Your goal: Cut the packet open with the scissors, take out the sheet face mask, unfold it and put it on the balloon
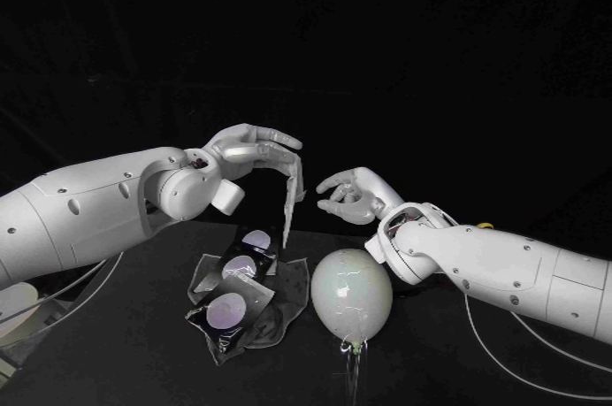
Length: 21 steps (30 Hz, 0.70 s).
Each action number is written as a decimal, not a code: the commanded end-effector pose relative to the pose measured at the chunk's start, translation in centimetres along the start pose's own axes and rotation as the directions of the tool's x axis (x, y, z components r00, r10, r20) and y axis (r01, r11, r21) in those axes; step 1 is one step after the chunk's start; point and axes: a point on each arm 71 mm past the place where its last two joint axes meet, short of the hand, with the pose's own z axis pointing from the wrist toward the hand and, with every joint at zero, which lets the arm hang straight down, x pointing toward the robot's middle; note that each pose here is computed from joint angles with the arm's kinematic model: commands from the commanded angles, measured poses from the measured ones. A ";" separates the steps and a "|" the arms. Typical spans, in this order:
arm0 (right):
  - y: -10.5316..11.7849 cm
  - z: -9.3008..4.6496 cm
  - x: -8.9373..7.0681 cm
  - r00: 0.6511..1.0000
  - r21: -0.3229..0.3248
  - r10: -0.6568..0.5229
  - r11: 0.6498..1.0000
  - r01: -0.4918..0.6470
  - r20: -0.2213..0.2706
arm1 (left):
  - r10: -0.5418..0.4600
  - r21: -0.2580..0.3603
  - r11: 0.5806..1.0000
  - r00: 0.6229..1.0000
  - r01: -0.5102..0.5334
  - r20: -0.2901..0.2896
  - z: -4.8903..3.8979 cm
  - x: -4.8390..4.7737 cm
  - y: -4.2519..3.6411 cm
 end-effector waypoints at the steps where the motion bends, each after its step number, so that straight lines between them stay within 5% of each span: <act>1: 1.1 0.0 -0.4 0.993 -0.125 -0.071 0.989 0.082 0.091 | -0.009 0.009 1.000 1.000 0.009 -0.022 0.14 0.48 -0.26; 16: 1.3 0.6 0.3 0.986 -0.141 -0.147 0.978 0.156 0.077 | -0.009 0.009 1.000 0.999 0.009 -0.036 0.21 0.86 -0.28; 21: 1.4 0.6 0.8 0.984 -0.144 -0.175 0.973 0.177 0.031 | -0.010 0.009 1.000 0.999 0.010 -0.042 0.23 1.07 -0.31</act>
